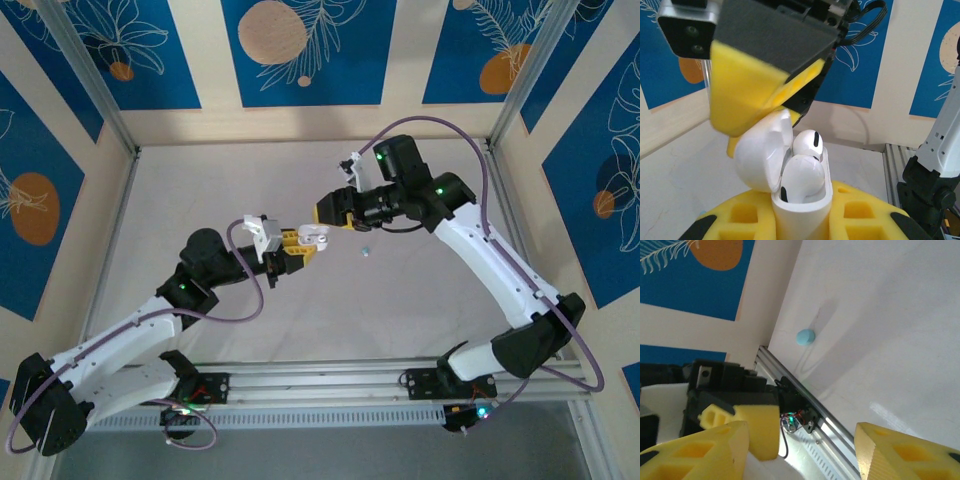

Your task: Insert the wireless bluetooth earbuds into the charging case

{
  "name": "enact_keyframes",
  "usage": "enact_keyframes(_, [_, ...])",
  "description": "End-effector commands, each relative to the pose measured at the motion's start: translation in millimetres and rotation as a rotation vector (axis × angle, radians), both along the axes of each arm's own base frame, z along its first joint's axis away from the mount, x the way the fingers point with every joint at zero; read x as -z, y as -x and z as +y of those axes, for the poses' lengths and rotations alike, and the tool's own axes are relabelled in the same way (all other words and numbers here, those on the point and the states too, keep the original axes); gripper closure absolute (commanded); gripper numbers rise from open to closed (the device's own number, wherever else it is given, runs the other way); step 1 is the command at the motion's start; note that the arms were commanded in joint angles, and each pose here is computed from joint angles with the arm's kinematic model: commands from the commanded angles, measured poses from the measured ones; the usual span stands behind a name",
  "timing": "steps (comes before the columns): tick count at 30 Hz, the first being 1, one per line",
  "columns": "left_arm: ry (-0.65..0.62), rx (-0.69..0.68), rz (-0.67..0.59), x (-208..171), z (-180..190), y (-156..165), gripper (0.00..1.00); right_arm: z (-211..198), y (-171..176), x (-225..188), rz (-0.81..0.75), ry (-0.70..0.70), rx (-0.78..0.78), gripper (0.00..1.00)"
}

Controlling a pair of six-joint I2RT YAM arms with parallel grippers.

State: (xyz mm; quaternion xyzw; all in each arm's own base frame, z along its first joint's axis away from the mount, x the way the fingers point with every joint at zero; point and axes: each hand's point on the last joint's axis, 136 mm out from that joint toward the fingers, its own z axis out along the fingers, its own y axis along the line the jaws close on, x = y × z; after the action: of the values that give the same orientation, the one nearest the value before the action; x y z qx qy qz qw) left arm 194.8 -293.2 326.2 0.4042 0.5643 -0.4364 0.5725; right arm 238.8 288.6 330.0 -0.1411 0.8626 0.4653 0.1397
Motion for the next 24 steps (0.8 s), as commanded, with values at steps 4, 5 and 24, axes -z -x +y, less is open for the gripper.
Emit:
enact_keyframes(4, [0.059, -0.052, -0.055, -24, 7, -3, 0.83, 1, 36, -10, 0.026, -0.050, -0.113, 0.41])
enact_keyframes(5, [0.060, -0.053, -0.056, -24, 7, -3, 0.82, 0, 36, -10, 0.024, -0.049, -0.109, 0.41])
enact_keyframes(24, [0.151, -0.082, -0.039, -40, 11, -7, 0.82, 15, 32, -11, 0.039, -0.252, -0.071, 0.33])
